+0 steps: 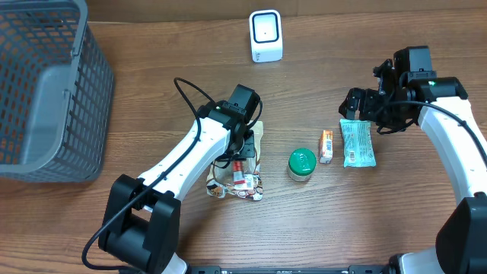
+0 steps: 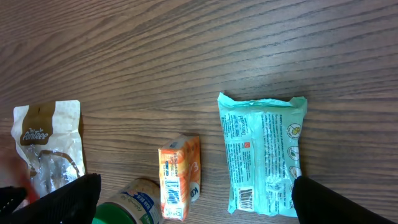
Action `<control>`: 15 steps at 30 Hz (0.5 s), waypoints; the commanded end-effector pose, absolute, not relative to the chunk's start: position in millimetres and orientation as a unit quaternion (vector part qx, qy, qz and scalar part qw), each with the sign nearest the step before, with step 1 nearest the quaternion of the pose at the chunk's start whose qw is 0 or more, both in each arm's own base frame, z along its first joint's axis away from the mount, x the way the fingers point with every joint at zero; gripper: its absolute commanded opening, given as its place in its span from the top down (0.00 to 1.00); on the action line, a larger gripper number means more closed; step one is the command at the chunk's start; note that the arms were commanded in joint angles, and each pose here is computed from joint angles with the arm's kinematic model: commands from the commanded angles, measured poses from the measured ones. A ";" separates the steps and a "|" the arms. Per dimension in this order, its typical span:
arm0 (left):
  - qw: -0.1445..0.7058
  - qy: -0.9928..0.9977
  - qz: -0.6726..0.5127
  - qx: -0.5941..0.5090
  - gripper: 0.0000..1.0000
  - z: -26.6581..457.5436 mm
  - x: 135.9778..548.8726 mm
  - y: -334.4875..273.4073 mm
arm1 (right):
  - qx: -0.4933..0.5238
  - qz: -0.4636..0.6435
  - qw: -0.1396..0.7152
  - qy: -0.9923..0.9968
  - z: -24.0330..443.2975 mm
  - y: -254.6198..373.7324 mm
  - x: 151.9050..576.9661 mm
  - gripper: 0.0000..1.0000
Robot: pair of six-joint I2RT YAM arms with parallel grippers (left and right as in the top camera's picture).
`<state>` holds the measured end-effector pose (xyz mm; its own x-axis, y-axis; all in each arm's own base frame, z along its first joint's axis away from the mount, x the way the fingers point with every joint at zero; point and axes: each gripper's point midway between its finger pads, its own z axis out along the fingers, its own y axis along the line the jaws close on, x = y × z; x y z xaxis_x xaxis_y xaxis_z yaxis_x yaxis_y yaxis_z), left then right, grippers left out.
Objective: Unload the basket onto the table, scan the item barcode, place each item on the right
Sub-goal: 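Lower the snack bag onto the table left of the jar and release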
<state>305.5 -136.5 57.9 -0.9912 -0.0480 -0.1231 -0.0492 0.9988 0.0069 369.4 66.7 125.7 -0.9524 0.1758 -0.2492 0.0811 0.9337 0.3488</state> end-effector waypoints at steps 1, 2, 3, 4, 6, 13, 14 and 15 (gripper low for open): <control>0.063 0.997 0.036 -0.017 0.83 52.5 304.7 -124.0 | 0.061 0.175 0.154 0.971 135.3 69.7 371.9 0.00; 0.062 0.997 0.037 -0.017 0.82 51.5 304.0 -123.6 | 0.061 0.175 0.154 0.971 135.3 69.7 371.9 0.00; 0.062 0.997 0.037 -0.017 0.82 50.8 303.6 -123.4 | 0.061 0.175 0.154 0.971 135.3 69.7 371.9 0.00; 0.061 0.997 0.038 -0.017 0.81 50.2 303.4 -123.0 | 0.061 0.175 0.154 0.971 135.3 69.7 371.9 0.00; 0.061 0.997 0.038 -0.016 0.80 49.4 303.6 -123.3 | 0.061 0.175 0.154 0.971 135.3 69.7 371.9 0.00; 0.064 0.997 0.037 -0.017 0.61 48.5 305.4 -124.3 | 0.061 0.175 0.154 0.971 135.3 69.7 371.9 0.00; 0.064 0.997 0.037 -0.017 0.61 48.5 305.5 -124.3 | 0.061 0.175 0.154 0.971 135.3 69.7 371.9 0.00; 0.064 0.997 0.036 -0.017 0.61 48.4 305.5 -124.5 | 0.061 0.175 0.154 0.971 135.3 69.7 371.9 0.00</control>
<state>305.9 -128.8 52.9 -0.9903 -0.0373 -0.1338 -0.0442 0.9978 0.0492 369.3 66.8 125.7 -0.9525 0.1761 -0.2486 0.0815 0.9335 0.3492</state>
